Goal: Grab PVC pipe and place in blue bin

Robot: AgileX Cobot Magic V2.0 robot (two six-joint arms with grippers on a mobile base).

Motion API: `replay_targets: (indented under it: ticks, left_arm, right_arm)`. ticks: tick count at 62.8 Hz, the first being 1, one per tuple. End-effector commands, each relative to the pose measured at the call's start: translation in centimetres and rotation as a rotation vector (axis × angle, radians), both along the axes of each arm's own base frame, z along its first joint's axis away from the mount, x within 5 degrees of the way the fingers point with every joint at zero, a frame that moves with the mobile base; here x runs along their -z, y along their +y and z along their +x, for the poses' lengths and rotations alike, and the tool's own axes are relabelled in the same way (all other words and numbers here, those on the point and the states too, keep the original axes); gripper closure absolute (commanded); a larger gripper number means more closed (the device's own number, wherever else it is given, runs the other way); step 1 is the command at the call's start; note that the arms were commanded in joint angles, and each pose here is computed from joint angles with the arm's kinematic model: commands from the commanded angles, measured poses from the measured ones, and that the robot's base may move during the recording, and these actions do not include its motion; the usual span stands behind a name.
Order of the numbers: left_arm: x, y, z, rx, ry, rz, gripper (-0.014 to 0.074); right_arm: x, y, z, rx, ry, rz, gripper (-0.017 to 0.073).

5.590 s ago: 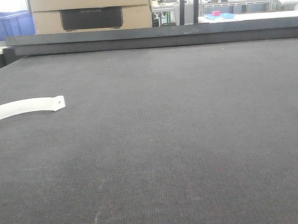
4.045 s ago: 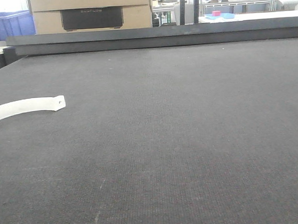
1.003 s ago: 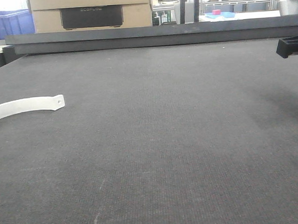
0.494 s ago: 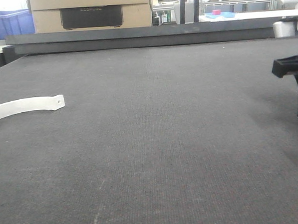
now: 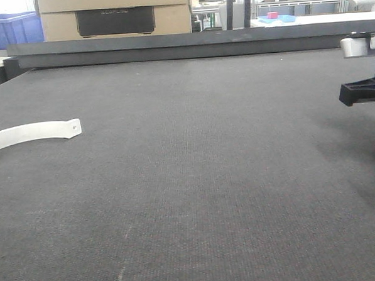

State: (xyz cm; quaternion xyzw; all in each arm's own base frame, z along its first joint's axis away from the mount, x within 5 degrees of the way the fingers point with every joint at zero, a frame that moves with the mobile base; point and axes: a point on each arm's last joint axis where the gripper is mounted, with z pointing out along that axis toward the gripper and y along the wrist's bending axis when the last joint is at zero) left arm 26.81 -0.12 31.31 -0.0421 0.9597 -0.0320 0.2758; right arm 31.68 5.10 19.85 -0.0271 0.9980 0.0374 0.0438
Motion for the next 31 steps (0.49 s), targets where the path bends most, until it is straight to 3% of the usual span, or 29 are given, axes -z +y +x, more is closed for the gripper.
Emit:
replay_targets:
  ticks: [1, 17, 31]
  left_arm:
    - [0.0, 0.0, -0.2, -0.007, 0.026, -0.014, 0.0704]
    - [-1.5, 0.0, 0.0, 0.002, 0.098, -0.014, 0.0704]
    - [-0.8, 0.1, 3.4, 0.007, 0.194, -0.008, 0.0704]
  right_arm:
    - [-0.1, -0.1, 0.0, -0.004, 0.006, -0.008, 0.0727]
    - [-1.7, -0.2, -0.7, -0.005, -0.022, -0.003, 0.0727]
    - [-3.1, -0.2, -1.1, -0.005, -0.063, 0.003, 0.0727]
